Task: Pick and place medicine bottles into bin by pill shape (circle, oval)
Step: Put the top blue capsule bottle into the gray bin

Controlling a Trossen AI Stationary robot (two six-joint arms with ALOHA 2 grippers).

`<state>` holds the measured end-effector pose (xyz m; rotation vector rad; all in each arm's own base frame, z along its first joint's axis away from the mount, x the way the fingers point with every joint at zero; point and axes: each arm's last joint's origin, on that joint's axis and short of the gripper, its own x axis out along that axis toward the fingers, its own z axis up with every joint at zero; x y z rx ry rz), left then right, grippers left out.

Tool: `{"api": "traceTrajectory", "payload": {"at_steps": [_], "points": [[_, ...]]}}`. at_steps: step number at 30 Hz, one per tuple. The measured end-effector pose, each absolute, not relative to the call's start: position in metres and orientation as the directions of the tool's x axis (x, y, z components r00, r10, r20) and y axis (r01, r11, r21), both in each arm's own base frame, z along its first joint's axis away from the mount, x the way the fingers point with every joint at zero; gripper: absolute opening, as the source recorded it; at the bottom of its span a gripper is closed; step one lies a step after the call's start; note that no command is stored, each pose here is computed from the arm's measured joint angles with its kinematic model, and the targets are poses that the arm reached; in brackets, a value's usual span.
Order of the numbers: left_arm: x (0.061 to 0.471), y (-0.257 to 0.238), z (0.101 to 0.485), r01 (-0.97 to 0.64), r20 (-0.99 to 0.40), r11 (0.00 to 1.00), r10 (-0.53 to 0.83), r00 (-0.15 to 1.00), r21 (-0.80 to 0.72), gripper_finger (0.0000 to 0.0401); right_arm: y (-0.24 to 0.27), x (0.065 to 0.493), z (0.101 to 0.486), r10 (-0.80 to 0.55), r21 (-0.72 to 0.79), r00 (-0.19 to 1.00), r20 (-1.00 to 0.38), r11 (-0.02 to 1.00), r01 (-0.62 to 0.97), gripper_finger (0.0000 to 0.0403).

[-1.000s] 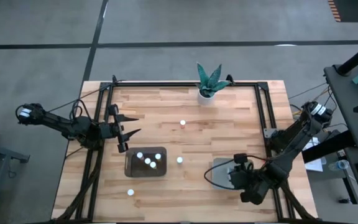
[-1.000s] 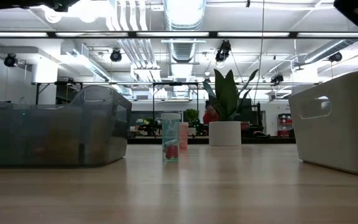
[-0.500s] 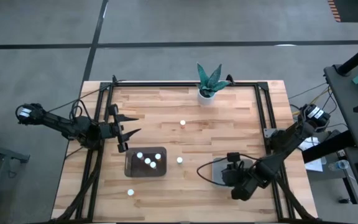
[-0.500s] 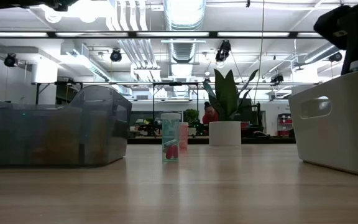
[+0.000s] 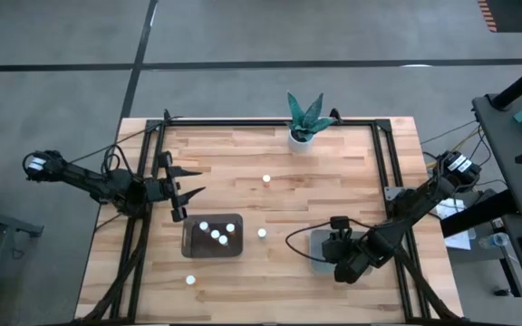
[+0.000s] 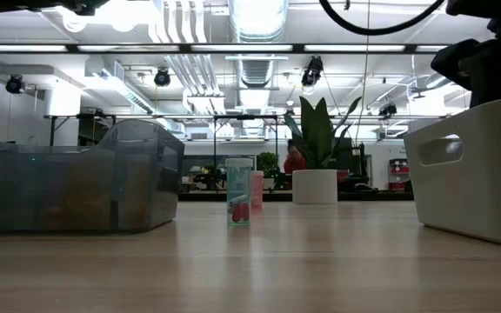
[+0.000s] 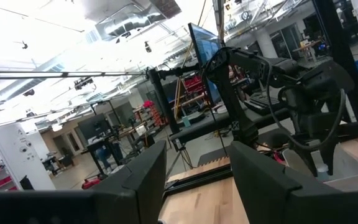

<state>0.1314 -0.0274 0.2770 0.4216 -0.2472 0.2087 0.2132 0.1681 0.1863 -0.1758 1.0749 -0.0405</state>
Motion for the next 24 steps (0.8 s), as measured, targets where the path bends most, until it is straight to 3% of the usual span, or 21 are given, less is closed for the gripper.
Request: {"api": "traceTrajectory", "payload": {"at_steps": [24], "points": [[0.1314, -0.0274, 0.2770, -0.250, 0.279, 0.892, 0.148, 0.949, 0.376, 0.0162, 0.1660, 0.2118, 0.1824, -0.125, -0.165, 0.469, -0.874, 0.985, -0.044, 0.0140]]}}
